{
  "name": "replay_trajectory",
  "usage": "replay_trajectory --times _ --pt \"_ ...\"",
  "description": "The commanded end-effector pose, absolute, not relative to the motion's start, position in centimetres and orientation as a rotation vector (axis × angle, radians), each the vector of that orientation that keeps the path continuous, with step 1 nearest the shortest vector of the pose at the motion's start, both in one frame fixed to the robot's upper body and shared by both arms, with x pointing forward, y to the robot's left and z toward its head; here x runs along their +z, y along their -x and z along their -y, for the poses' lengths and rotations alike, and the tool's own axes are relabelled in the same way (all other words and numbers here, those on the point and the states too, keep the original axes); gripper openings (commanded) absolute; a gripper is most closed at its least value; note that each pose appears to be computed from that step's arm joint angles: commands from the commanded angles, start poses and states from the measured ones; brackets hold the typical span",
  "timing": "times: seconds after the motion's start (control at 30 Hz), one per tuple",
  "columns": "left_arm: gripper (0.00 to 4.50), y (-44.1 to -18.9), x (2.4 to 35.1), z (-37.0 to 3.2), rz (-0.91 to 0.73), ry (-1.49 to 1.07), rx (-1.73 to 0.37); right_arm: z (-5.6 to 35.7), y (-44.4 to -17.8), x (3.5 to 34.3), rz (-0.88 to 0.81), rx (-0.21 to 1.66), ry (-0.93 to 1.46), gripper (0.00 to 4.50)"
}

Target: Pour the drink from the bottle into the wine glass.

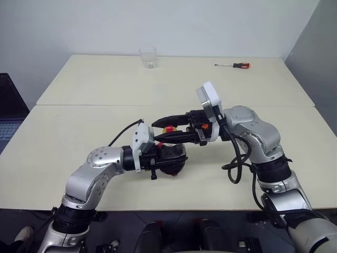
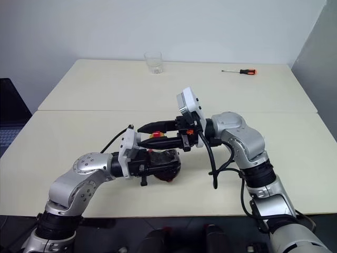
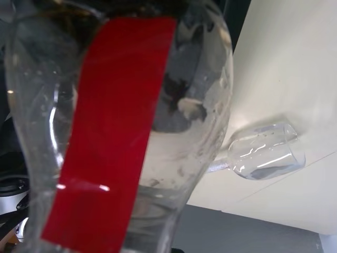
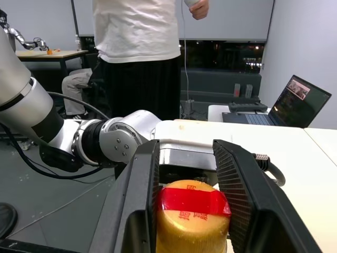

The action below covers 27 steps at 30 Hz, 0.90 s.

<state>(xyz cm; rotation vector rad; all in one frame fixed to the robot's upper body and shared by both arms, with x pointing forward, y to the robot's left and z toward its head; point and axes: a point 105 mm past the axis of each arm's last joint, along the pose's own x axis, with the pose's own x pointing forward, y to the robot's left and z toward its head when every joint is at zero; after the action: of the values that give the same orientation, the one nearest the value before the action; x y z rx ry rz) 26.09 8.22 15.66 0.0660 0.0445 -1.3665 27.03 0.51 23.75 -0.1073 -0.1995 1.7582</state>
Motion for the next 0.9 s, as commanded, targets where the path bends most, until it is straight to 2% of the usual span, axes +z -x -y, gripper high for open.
replay_trajectory --times 0.03,0.2,0.23,0.53,0.73,0.9 --pt "1.47 -25.9 17.8 -8.2 0.058 -0.062 -1.387 -0.1 -27.0 24.2 0.232 1.746 0.133 2.59" --pt "1.47 -26.0 17.8 -8.3 0.058 -0.060 -1.387 -0.1 -27.2 24.2 0.234 1.730 0.136 4.33" --pt "1.47 -26.0 17.8 -8.3 0.058 -0.060 -1.387 -0.1 -27.2 24.2 0.233 1.727 0.135 4.46" --pt "1.47 -26.7 17.5 -8.9 0.058 -0.064 -1.326 0.3 -27.8 24.7 0.230 1.670 0.115 4.46" --pt "1.47 -29.2 16.6 -10.4 0.050 -0.050 -1.161 0.8 -27.9 25.0 0.225 1.592 0.095 4.46" --pt "1.47 -30.1 16.5 -10.4 0.077 -0.051 -1.113 0.6 -28.7 25.1 0.249 1.482 0.117 4.46"
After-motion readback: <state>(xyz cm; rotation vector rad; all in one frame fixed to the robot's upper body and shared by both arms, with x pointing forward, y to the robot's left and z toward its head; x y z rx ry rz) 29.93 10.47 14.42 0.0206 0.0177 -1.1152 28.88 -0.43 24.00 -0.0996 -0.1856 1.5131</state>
